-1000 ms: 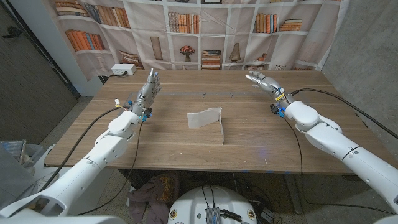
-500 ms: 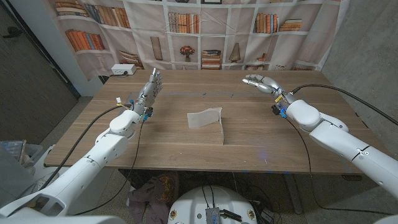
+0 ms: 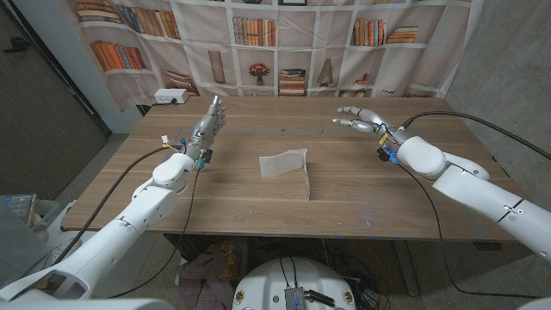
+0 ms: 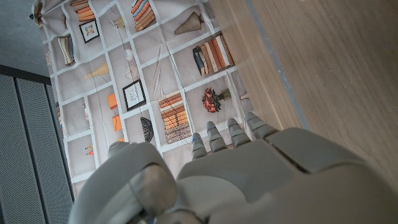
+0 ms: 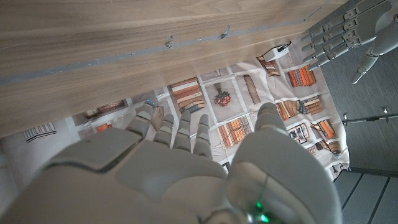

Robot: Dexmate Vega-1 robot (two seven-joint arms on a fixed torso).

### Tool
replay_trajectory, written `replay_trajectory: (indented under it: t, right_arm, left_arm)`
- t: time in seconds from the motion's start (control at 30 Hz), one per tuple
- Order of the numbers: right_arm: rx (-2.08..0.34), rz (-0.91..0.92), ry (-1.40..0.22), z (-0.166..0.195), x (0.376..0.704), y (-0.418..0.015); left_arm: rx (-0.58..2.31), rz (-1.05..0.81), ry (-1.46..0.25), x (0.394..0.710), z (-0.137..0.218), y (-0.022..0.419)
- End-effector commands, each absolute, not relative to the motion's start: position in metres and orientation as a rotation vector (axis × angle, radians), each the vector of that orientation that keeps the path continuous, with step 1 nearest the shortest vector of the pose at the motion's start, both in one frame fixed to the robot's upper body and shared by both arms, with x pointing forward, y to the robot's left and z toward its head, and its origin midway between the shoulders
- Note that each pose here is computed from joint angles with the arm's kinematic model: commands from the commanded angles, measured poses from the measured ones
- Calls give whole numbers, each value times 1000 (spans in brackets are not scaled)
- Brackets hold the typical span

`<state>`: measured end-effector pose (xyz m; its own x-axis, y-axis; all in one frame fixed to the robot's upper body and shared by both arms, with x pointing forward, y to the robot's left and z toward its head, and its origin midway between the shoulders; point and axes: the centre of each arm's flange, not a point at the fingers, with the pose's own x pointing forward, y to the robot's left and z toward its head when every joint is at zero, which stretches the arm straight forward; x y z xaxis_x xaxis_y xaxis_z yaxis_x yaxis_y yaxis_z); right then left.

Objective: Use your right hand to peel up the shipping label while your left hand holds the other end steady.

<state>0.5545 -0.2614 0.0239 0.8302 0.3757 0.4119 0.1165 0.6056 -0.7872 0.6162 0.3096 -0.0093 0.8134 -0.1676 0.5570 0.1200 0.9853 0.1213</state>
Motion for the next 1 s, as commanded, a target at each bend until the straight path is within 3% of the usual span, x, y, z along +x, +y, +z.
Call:
replay_trajectory:
  t: [0.03, 0.77, 1.0]
  right_arm:
    - [-1012, 133, -561, 21, 544, -256]
    - [-972, 180, -556, 17, 534, -236]
    - [-1138, 104, -575, 18, 524, -221]
  left_arm:
    - [92, -160, -596, 619, -7, 308]
    - [100, -187, -592, 626, 0, 304]
    - [96, -182, -594, 625, -2, 304]
